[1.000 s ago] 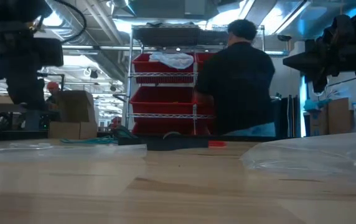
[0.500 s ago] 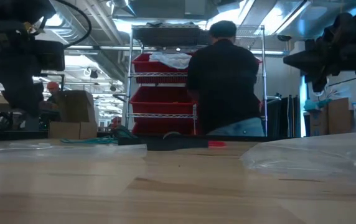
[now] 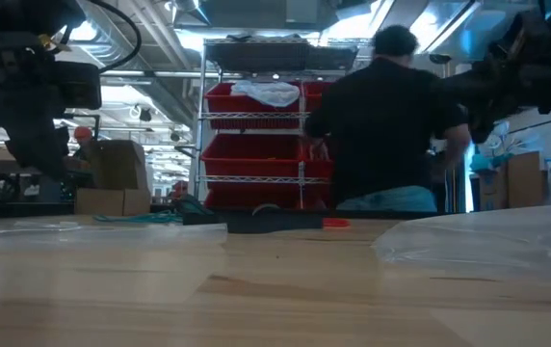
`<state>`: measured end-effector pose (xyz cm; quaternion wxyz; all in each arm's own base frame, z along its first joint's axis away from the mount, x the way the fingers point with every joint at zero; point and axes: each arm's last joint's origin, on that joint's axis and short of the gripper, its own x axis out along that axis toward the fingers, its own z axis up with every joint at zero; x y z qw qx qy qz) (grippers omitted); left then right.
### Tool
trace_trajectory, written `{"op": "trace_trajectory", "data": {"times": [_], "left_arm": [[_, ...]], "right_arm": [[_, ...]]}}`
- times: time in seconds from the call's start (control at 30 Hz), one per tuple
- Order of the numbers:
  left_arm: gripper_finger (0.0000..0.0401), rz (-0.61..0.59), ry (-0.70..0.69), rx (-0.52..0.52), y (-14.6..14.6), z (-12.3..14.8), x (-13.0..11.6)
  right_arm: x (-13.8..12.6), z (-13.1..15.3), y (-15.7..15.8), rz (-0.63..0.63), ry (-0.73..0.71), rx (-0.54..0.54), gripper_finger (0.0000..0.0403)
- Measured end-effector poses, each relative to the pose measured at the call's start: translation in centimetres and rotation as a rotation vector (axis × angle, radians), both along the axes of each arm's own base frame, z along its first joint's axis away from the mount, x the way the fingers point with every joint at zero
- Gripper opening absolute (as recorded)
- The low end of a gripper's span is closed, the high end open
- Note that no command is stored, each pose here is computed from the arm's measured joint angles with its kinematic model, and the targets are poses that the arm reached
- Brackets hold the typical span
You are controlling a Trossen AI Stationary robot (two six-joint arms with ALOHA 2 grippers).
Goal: Sort rubber bands
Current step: Open the transparent zip bag
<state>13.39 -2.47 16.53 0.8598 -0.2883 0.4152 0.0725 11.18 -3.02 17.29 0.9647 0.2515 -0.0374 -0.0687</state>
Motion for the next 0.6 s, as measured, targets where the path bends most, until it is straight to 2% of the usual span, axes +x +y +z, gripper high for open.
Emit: {"op": "trace_trajectory", "data": {"times": [0.17,0.3,0.5,0.6], "left_arm": [[0.0117,0.001,-0.033,0.031,0.1,0.2,0.2],[0.0117,0.021,-0.041,0.065,0.2,0.2,0.2],[0.0117,0.022,-0.046,0.063,0.2,0.2,0.3],[0.0117,0.020,-0.050,0.064,0.2,0.3,0.3]], "right_arm": [[2.0,0.8,-0.7,-0.034,0.124,0.033,0.0001],[4.7,2.2,-1.3,0.009,0.224,-0.011,0.0001],[11.1,3.8,-1.3,0.115,0.350,-0.138,0.0001],[15.3,4.2,-0.8,0.153,0.377,-0.156,0.0001]]}}
